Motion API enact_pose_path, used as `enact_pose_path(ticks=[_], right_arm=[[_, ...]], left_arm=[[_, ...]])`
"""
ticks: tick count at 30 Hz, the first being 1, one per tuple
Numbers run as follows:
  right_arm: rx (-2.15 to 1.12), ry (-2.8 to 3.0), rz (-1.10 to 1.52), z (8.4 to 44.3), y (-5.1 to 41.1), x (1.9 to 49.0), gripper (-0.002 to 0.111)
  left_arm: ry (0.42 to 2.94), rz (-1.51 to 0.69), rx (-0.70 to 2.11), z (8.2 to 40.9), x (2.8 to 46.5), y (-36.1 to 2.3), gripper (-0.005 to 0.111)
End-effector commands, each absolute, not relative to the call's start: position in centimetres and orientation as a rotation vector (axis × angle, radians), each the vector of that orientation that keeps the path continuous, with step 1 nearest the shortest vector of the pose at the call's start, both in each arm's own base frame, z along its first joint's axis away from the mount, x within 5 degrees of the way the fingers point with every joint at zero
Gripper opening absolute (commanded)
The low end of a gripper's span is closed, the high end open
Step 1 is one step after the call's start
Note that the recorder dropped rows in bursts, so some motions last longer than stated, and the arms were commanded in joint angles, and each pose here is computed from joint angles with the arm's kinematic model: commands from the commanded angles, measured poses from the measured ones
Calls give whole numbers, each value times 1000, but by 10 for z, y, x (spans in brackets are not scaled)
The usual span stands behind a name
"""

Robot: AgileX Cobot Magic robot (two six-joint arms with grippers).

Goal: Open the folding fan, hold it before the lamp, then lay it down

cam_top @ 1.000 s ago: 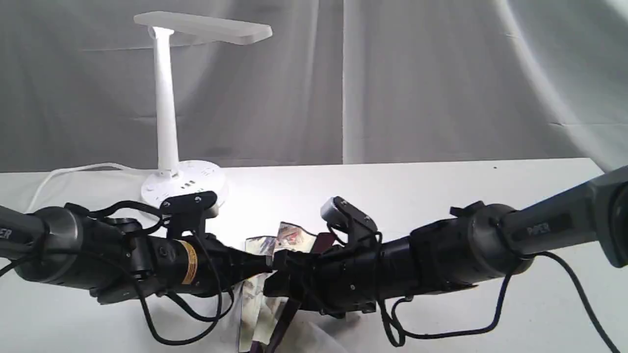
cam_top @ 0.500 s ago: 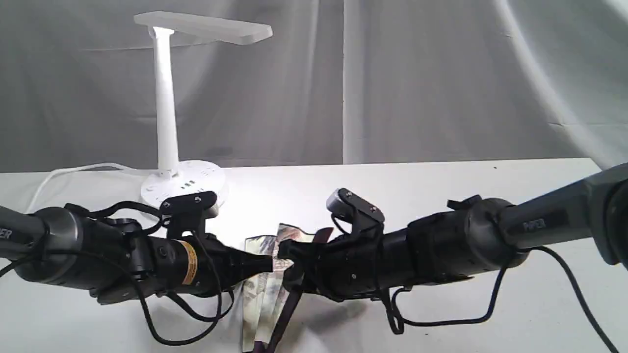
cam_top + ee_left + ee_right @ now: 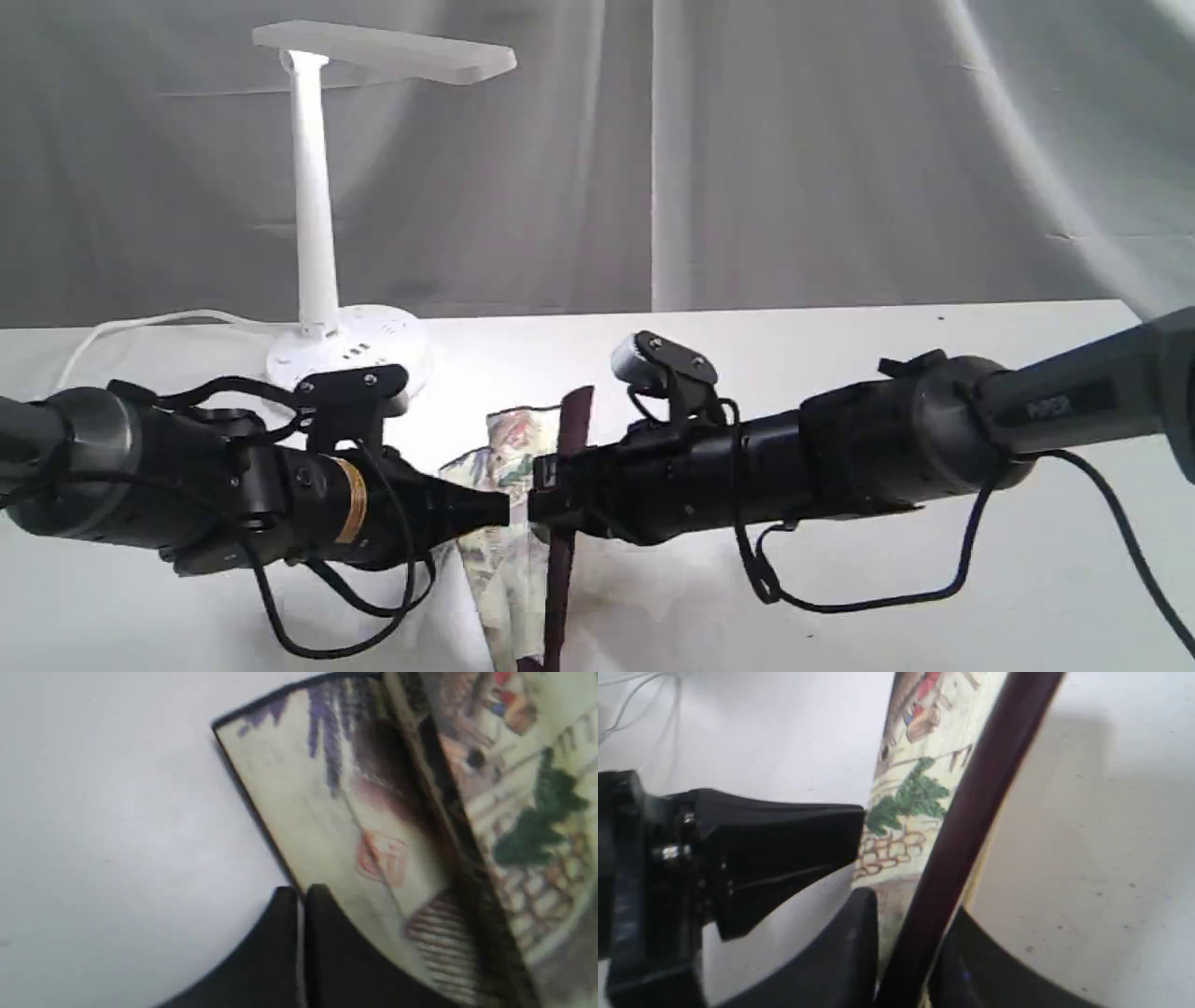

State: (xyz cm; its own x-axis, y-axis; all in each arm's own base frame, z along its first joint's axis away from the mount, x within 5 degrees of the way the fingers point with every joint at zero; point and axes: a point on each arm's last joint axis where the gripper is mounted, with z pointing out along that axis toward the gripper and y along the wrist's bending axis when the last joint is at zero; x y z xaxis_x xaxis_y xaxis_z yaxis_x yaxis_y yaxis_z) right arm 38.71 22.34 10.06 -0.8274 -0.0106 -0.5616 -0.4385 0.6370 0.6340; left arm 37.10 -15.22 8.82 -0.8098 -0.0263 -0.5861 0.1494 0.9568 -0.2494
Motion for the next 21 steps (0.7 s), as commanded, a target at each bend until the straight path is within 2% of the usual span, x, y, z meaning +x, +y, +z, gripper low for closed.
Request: enact_pose_path(ticks=[1, 14, 21], right_arm=[[-505, 2258, 1108, 112, 219, 386, 0], [-616, 2121, 1204, 142, 201, 389, 0], [-407, 2223, 1275, 140, 191, 393, 0]], left_arm=[[2472, -287, 68, 111, 369, -145, 0], [2313, -434, 94, 171, 341, -135, 0], [2288, -490, 14, 170, 337, -109, 0]])
